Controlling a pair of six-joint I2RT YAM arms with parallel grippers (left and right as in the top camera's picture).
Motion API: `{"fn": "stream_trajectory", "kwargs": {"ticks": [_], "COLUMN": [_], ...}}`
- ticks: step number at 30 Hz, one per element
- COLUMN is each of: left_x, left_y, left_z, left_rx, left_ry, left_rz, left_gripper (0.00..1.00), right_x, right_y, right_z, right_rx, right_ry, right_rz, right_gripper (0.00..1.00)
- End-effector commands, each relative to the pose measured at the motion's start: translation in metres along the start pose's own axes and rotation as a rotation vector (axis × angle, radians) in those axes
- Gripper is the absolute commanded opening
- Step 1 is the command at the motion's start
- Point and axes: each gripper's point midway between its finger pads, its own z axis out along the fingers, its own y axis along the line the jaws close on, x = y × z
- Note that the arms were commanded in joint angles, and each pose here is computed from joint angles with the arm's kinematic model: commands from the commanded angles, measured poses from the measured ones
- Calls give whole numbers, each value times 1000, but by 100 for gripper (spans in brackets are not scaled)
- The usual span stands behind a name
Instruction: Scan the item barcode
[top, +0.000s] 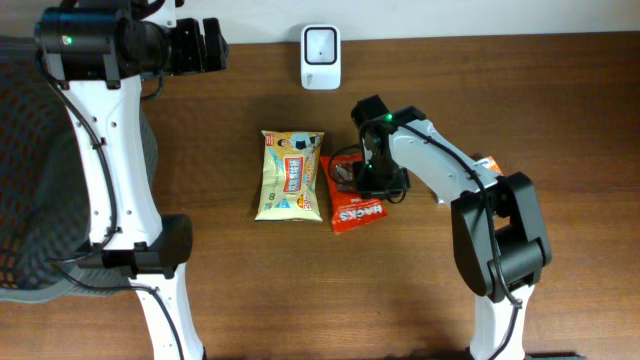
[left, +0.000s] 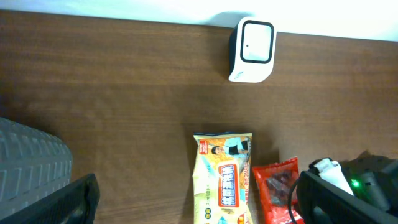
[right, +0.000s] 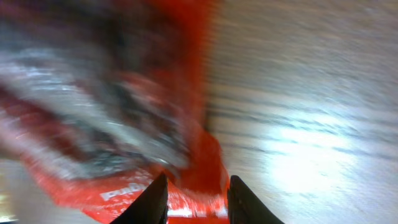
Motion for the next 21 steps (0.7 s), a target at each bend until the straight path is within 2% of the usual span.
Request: {"fn": "stream_trajectory", "kwargs": {"ticks": [1, 3, 4, 5, 6, 7, 8, 14, 16, 19, 21], "left_x": [-3, -3, -3, -3, -3, -3, -3, -3, -3, -3, -3], "left_y": [-3, -3, -3, -3, -3, -3, -3, -3, -3, -3, -3], "left_z": [-11, -11, -11, -11, -11, -11, -11, -11, -11, -11, -11], "left_rx": [9, 9, 9, 9, 9, 9, 9, 9, 9, 9, 9], "left_ry": [-27, -27, -27, -27, -27, -27, -27, -27, -27, -27, -27], "left_rz": [-2, -2, -2, -2, -2, -2, -2, -2, -2, -2, -2], "left_gripper": [99, 99, 99, 99, 99, 99, 99, 99, 99, 99, 99], "right_x": [-5, -7, -8, -13, -16, -22, -31, -39, -41, -52, -48], "right_y": [-36, -39, -36, -10, -1, 7, 15, 33, 16, -9, -6], "right_z": [-17, -42, -50, -55, -55, -56, -57, 1, 19, -25, -83], "right_rx": [140, 141, 130, -6, -53, -95, -136, -166, -74, 87, 97], "right_ry": [-19, -8, -11, -17, -26, -44, -79, -172, -210, -265, -244], "right_rz": [64, 77, 77, 21, 7, 4, -3, -55, -49, -27, -27], "right_gripper": [37, 45, 44, 30, 19, 9, 4, 4, 4, 4, 9]}}
